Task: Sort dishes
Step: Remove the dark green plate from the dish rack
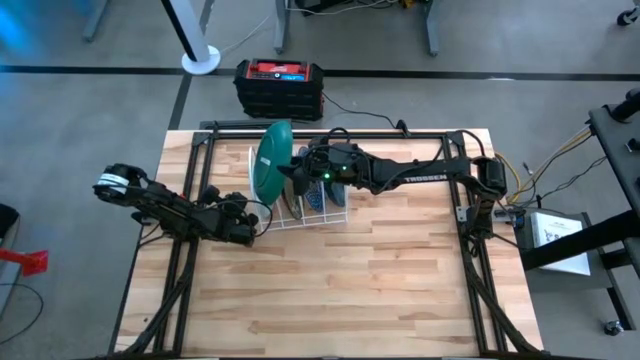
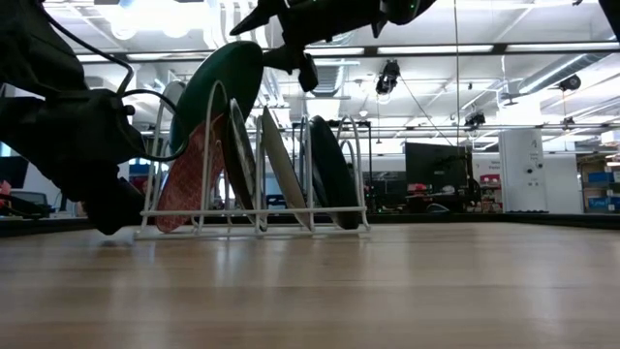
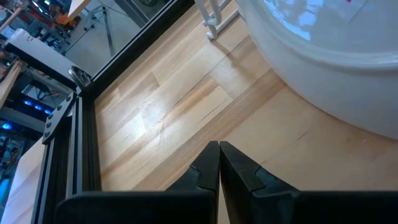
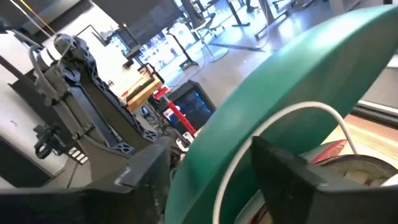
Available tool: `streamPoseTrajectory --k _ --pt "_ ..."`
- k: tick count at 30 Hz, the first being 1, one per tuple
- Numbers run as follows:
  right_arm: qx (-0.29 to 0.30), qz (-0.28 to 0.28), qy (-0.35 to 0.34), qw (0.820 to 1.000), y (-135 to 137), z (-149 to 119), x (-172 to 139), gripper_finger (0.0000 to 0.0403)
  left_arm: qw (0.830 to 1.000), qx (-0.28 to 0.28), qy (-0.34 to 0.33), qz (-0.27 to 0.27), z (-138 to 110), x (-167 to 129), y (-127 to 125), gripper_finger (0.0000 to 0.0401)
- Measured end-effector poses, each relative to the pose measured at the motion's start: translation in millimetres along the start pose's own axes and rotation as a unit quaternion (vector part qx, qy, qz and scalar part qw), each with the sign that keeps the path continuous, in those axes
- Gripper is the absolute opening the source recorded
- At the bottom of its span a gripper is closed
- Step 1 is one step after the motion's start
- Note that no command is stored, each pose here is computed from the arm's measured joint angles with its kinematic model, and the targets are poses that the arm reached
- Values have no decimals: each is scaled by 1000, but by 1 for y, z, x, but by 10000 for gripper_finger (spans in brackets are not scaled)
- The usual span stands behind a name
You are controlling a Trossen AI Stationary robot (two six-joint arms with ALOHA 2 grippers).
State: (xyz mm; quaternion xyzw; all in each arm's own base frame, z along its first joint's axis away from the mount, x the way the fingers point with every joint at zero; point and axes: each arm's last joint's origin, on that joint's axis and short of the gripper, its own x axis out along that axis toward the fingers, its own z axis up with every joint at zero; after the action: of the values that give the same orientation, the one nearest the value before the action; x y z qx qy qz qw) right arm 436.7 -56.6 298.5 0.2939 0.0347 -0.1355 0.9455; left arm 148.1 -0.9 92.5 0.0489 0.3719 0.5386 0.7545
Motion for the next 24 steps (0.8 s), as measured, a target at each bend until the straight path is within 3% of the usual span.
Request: streamPoseTrajectory --k 12,24 --pt "-12 17 -4 1000 3 1 0 13 1000 -2 -2 0 0 0 0 0" --pt "-31 53 -6 998 10 2 -2 2 1000 0 0 0 0 0 0 0"
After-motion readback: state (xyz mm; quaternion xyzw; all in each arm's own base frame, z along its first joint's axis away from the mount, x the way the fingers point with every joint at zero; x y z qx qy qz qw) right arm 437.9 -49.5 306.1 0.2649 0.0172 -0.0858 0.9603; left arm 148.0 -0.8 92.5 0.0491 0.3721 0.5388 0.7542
